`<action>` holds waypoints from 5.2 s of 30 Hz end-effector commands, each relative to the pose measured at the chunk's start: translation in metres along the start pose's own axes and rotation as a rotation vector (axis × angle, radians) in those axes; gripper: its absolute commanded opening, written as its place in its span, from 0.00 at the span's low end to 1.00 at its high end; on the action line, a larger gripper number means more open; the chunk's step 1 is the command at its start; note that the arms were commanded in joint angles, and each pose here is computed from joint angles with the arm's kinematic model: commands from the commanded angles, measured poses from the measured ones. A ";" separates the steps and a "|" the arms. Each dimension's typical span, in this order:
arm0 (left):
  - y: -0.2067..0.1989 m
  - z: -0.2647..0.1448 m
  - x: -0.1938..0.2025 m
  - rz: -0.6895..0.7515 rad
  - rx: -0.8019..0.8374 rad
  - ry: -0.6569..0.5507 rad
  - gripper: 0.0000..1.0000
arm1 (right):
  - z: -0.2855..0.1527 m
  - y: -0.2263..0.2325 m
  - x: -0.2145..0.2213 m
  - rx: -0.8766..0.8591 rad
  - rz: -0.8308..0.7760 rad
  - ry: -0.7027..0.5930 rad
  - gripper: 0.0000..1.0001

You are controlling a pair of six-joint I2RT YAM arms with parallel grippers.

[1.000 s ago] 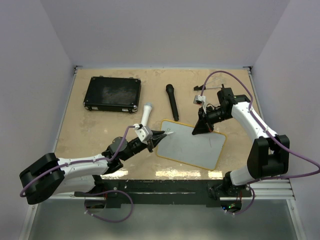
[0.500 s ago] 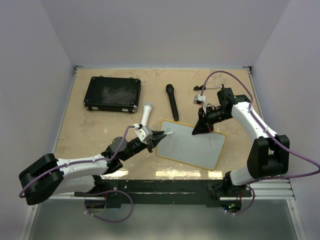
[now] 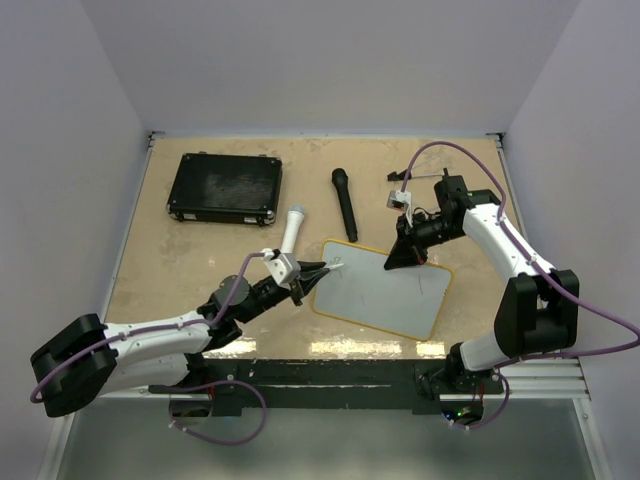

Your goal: Write a sentence on the whiteboard

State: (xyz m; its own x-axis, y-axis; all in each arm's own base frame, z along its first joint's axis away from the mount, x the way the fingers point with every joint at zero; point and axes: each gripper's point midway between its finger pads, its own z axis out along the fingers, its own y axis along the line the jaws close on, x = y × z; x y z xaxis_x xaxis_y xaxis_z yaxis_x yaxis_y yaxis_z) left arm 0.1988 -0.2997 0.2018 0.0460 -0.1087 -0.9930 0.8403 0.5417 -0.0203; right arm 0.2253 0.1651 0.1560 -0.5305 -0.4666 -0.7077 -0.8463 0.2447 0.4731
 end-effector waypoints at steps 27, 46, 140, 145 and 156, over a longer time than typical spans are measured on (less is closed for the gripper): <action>0.014 0.010 -0.011 0.013 -0.070 -0.043 0.00 | -0.002 -0.004 -0.016 0.008 -0.131 -0.043 0.00; 0.010 0.018 -0.008 0.018 -0.047 -0.030 0.00 | -0.002 -0.003 -0.016 0.008 -0.133 -0.043 0.00; 0.000 0.009 0.028 -0.016 0.005 0.095 0.00 | -0.002 -0.003 -0.017 0.008 -0.138 -0.043 0.00; -0.002 0.019 0.011 -0.011 0.015 0.047 0.00 | -0.002 -0.002 -0.016 0.008 -0.136 -0.043 0.00; -0.004 0.021 -0.019 -0.007 0.027 -0.021 0.00 | -0.002 -0.003 -0.017 0.006 -0.138 -0.044 0.00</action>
State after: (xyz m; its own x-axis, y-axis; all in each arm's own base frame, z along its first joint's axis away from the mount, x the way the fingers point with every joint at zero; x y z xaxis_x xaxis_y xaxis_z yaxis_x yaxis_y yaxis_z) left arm 0.2019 -0.3148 0.1875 -0.0105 -0.0564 -0.9984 0.8552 0.5169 -0.0382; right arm 0.2252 0.1651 0.1561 -0.5301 -0.4667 -0.7079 -0.8466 0.2440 0.4730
